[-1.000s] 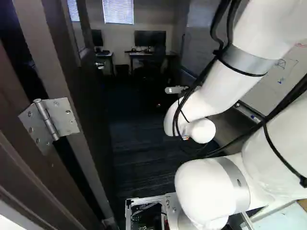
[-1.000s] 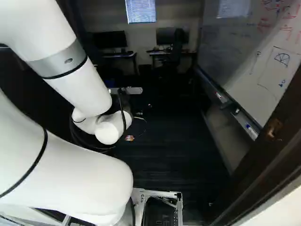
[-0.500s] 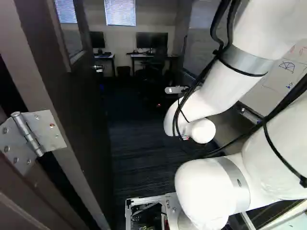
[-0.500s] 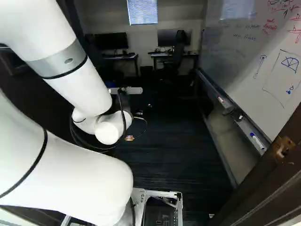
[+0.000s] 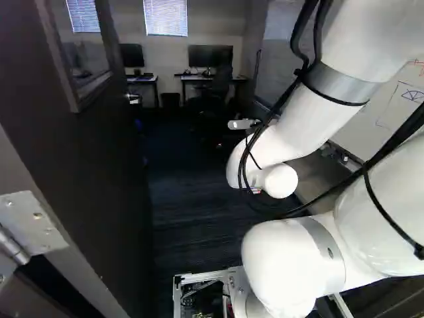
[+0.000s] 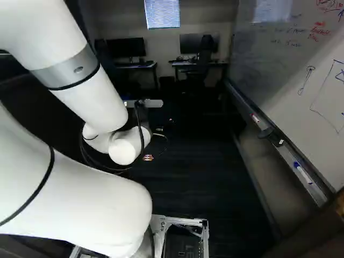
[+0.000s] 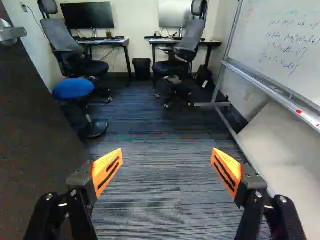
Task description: Open the door and move inside
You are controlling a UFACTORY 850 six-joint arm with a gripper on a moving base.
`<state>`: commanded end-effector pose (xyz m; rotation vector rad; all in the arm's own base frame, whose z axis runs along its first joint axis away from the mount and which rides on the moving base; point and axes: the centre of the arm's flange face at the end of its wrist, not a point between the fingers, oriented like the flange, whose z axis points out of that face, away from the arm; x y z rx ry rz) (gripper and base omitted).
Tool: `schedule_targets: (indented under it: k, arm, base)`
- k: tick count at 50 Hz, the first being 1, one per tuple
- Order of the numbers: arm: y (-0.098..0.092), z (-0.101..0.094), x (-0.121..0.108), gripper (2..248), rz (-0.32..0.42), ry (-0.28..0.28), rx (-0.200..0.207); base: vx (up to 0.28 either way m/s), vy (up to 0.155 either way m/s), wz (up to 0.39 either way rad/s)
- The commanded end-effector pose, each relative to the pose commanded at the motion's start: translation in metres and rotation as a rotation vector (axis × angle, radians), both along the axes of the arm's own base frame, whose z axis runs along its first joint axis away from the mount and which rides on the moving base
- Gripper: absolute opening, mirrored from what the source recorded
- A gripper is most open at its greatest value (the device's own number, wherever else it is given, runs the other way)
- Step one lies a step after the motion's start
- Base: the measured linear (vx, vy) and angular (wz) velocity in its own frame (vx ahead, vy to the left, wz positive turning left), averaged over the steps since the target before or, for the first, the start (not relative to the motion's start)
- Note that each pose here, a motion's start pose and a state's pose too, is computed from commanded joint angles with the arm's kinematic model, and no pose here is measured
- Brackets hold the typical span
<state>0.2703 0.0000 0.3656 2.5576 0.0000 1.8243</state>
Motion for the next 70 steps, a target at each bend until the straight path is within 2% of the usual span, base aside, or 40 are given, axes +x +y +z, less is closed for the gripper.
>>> schedule_targets:
  k: [70]
  arm:
    - [0.0000,0.0000,0.0000,247,0.000,0.000,0.000]
  base:
    - [0.162,0.002,0.001]
